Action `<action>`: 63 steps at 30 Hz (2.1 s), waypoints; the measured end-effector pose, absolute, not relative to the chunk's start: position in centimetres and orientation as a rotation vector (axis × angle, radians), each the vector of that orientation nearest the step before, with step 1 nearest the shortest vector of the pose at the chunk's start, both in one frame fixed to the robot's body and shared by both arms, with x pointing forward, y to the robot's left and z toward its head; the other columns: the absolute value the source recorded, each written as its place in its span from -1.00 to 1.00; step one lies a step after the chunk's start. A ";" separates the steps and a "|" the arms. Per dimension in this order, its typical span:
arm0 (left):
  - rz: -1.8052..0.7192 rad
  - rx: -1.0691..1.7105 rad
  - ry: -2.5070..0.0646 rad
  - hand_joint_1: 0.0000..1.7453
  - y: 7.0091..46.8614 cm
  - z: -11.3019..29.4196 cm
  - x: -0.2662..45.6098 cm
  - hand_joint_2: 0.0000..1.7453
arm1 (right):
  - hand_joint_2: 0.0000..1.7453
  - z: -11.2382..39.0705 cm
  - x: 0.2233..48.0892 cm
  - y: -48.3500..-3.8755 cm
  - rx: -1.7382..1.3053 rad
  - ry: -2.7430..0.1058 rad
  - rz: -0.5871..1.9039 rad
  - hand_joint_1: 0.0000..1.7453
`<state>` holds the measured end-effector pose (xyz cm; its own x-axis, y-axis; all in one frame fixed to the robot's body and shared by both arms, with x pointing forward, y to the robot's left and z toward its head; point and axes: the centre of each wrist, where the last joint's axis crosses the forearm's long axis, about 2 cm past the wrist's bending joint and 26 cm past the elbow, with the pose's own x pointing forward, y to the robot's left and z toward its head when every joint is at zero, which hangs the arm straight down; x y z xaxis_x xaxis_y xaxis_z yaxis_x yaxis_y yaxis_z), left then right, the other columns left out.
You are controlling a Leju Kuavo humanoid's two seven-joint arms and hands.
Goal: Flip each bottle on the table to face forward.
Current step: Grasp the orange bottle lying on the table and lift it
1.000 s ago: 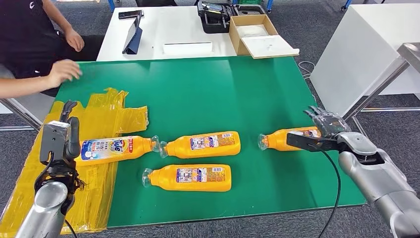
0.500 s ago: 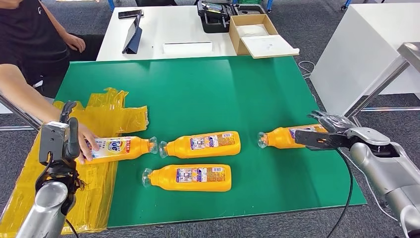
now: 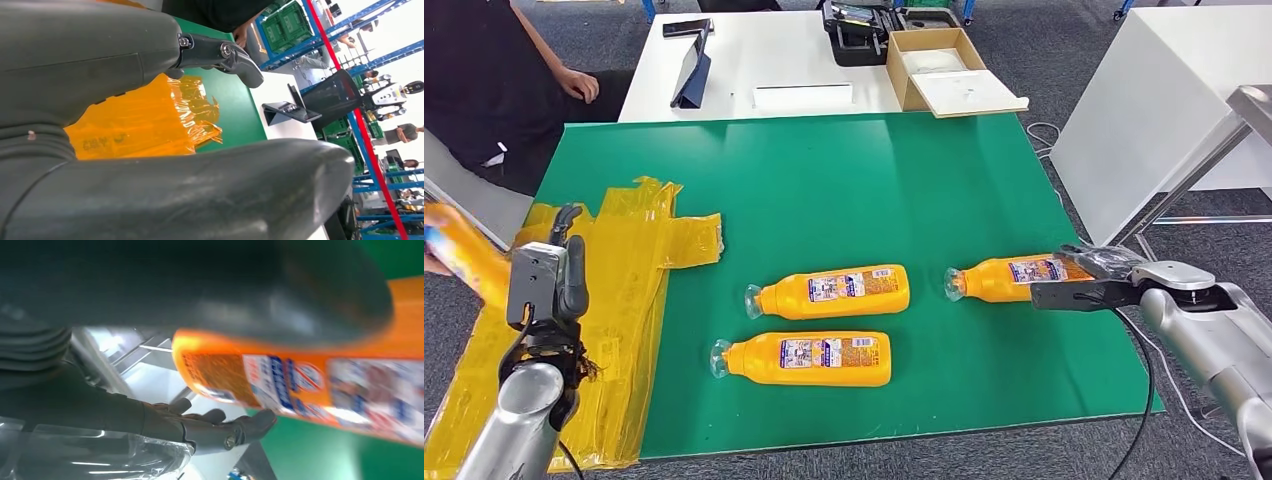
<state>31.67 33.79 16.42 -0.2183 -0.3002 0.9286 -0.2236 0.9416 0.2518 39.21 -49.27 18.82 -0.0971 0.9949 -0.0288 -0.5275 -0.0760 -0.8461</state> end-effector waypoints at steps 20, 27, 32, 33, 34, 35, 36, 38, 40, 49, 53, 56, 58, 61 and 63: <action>-0.065 0.363 -1.815 -1.00 33.4 17.0 32.5 -1.00 | -1.00 13.5 37.8 -49.5 -0.883 -0.655 1.527 -1.00; -0.065 0.353 -1.813 -1.00 33.1 17.1 32.7 -1.00 | 1.00 12.6 38.4 -46.7 -0.874 -0.665 1.557 -1.00; -0.067 0.343 -1.818 -1.00 32.9 17.4 33.0 -1.00 | 1.00 12.1 38.8 -44.9 -0.851 -0.664 1.570 -1.00; -0.067 0.341 -1.818 -1.00 32.8 17.4 33.1 -1.00 | 1.00 12.1 38.9 -44.6 -0.844 -0.664 1.573 -1.00; -0.067 0.340 -1.819 -1.00 32.8 17.5 33.1 -1.00 | 1.00 12.1 39.0 -44.4 -0.837 -0.664 1.576 -1.00; -0.066 0.340 -1.819 -1.00 32.8 17.5 33.1 -1.00 | 1.00 12.1 39.1 -44.2 -0.830 -0.663 1.580 -1.00; -0.066 0.339 -1.819 -1.00 32.8 17.5 33.2 -1.00 | 1.00 12.2 39.2 -44.0 -0.825 -0.662 1.584 -1.00; -0.064 0.339 -1.819 -1.00 32.7 17.5 33.3 -1.00 | 1.00 12.3 39.3 -43.8 -0.811 -0.658 1.594 -1.00; -0.063 0.338 -1.820 -1.00 32.7 17.6 33.4 -1.00 | 1.00 12.4 39.5 -43.8 -0.798 -0.652 1.604 -1.00; -0.043 0.329 -1.820 -1.00 32.6 17.6 33.6 -1.00 | 1.00 12.7 39.7 -43.4 -0.757 -0.638 1.628 -1.00; -0.042 0.326 -1.817 -1.00 32.5 17.5 33.6 -1.00 | 1.00 12.7 39.9 -42.8 -0.734 -0.635 1.635 -1.00; -0.043 0.323 -1.817 -1.00 32.4 17.4 33.7 -1.00 | 1.00 12.7 40.0 -42.4 -0.718 -0.630 1.643 -0.09; -0.044 0.321 -1.817 -1.00 32.4 17.4 33.7 -1.00 | 1.00 12.8 40.1 -42.1 -0.708 -0.624 1.647 0.91; -0.039 0.316 -1.819 -1.00 32.3 17.5 33.9 -1.00 | 1.00 12.9 40.2 -41.7 -0.699 -0.620 1.650 1.00; -0.037 0.315 -1.819 -1.00 32.2 17.5 33.9 -1.00 | 1.00 12.9 40.3 -41.4 -0.700 -0.621 1.650 1.00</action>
<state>33.92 32.24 17.50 -0.2347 -0.2327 0.9438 -0.1944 0.9625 0.1890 40.27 -41.42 12.87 -0.1409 0.9835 -0.1138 -0.6644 -0.1791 -0.7256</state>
